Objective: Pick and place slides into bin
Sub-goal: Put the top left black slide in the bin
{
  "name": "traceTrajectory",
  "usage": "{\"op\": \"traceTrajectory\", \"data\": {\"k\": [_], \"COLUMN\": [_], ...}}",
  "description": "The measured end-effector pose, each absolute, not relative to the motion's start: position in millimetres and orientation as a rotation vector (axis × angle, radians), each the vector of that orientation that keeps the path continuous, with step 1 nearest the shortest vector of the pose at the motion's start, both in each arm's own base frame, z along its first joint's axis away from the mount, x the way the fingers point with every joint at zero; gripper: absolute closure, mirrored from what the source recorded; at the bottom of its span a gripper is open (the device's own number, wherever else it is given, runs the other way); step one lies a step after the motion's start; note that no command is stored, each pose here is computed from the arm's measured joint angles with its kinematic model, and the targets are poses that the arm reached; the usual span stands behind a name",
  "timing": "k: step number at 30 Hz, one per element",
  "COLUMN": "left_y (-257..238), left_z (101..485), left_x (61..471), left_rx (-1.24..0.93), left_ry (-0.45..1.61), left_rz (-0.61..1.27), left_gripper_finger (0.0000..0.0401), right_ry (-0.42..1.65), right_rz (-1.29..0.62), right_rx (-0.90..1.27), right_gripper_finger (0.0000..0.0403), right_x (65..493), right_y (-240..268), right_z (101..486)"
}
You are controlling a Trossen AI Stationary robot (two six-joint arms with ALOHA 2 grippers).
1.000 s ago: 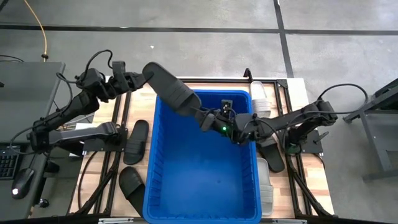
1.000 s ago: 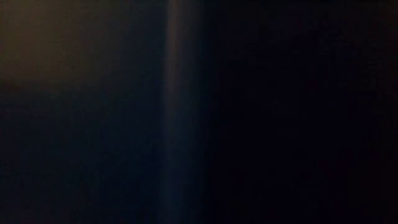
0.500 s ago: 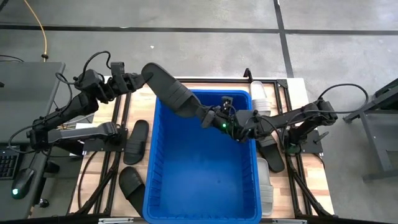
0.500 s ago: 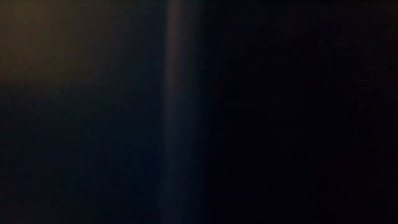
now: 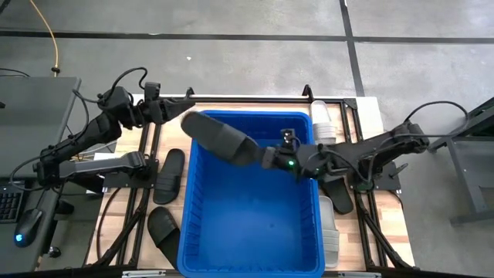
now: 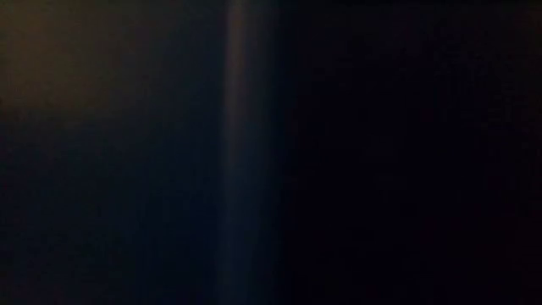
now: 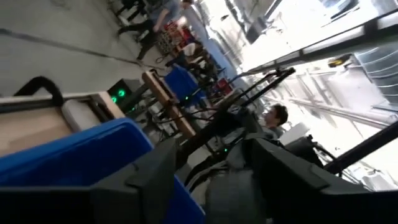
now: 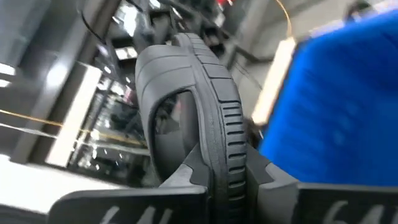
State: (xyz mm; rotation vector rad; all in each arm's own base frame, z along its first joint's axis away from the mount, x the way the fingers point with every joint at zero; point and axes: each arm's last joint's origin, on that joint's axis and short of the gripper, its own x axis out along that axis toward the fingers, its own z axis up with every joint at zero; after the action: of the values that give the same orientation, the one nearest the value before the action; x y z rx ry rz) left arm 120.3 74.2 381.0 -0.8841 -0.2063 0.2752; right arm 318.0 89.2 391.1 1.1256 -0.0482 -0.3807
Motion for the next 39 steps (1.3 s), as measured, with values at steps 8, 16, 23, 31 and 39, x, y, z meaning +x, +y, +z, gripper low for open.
{"op": "traceTrajectory", "data": {"k": [8, 16, 23, 31, 39], "left_y": [63, 53, 50, 49, 49], "left_z": [387, 392, 393, 393, 393], "left_x": [107, 94, 89, 90, 90], "left_rx": [-0.870, -0.916, -0.908, -0.904, -0.904], "left_ry": [-0.224, -0.264, -0.279, -0.267, -0.256], "left_rz": [0.198, 0.157, 0.160, 0.131, 0.116], "left_gripper_finger": [0.0117, 0.0081, 0.0090, 0.0098, 0.0098], "right_ry": [0.178, 0.467, 0.577, 0.678, 0.641], "right_rz": [-0.501, -0.536, -0.550, -0.511, -0.521], "right_rx": [1.263, 1.401, 1.464, 1.510, 1.520], "right_gripper_finger": [0.0394, 0.0394, 0.0394, 0.0394, 0.0395], "right_x": [271, 270, 294, 324, 335], "right_y": [73, 42, 12, -9, -40], "right_z": [392, 376, 357, 332, 322]}}
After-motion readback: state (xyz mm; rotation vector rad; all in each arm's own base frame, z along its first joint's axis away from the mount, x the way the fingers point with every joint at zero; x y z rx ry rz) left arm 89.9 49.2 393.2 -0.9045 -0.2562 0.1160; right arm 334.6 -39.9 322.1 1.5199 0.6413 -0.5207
